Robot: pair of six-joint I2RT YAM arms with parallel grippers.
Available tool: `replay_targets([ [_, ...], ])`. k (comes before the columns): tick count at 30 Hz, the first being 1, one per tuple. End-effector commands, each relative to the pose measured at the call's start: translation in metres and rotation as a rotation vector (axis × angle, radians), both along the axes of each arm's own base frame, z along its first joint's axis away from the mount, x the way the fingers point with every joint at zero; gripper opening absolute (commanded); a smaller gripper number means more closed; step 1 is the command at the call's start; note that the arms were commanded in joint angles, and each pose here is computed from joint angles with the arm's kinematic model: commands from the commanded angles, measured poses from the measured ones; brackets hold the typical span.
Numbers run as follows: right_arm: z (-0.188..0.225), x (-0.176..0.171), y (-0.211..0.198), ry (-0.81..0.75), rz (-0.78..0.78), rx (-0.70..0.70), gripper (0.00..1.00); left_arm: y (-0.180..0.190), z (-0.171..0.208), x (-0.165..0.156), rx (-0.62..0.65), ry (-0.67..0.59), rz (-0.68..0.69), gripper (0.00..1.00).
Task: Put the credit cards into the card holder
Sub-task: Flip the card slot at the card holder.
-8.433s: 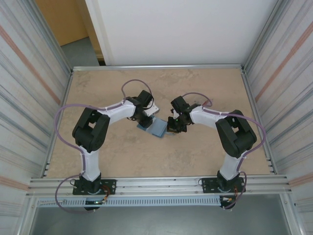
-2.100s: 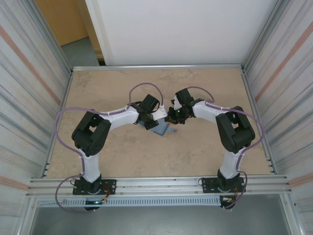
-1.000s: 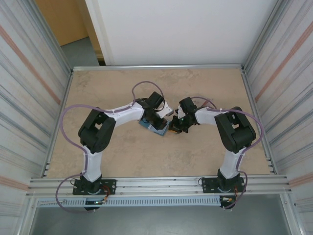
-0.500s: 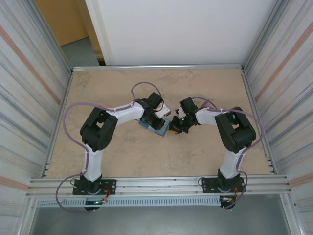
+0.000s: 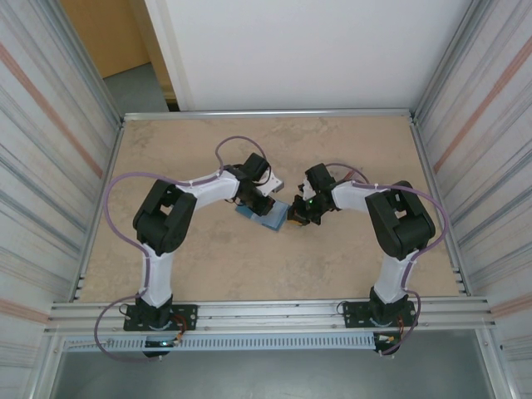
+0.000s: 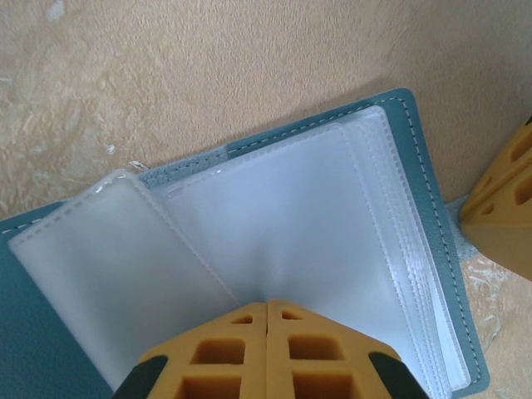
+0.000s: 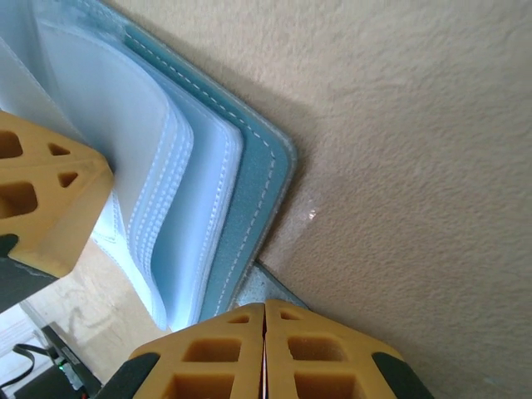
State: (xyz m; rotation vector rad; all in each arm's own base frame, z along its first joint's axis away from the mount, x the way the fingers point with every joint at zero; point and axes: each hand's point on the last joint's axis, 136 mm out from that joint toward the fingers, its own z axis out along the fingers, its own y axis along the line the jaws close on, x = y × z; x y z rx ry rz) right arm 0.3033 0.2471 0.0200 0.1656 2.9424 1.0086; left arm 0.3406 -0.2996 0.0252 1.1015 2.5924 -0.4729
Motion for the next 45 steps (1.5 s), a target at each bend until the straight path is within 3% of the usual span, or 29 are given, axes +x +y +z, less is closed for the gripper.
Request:
replay_targets([
  [1, 0.028, 0.013, 0.009, -0.038, -0.013, 0.028, 0.08, 0.027, -0.019, -0.010, 0.084, 0.051, 0.033, 0.00],
  [6, 0.046, 0.036, 0.022, -0.068, -0.030, 0.092, 0.08, 0.026, -0.017, -0.011, 0.073, 0.051, 0.036, 0.00],
  [12, 0.036, 0.052, 0.036, -0.045, -0.035, 0.135, 0.08, 0.023, -0.015, -0.012, 0.054, 0.064, 0.037, 0.00],
  [24, -0.029, 0.033, 0.019, 0.067, -0.052, 0.054, 0.07, 0.018, 0.004, -0.007, 0.026, 0.035, 0.037, 0.00],
  [32, -0.031, 0.027, 0.015, 0.061, -0.045, 0.031, 0.07, 0.046, 0.028, 0.032, 0.018, -0.014, 0.122, 0.00],
  [35, -0.030, 0.026, 0.015, 0.059, -0.038, 0.028, 0.07, 0.051, 0.052, 0.038, -0.020, -0.043, 0.138, 0.04],
  [41, -0.031, 0.025, 0.015, 0.059, -0.037, 0.025, 0.07, 0.027, 0.101, 0.009, -0.211, -0.005, 0.108, 0.13],
  [45, -0.031, 0.025, 0.017, 0.061, -0.033, 0.024, 0.07, 0.001, 0.119, -0.022, -0.258, 0.018, 0.037, 0.17],
])
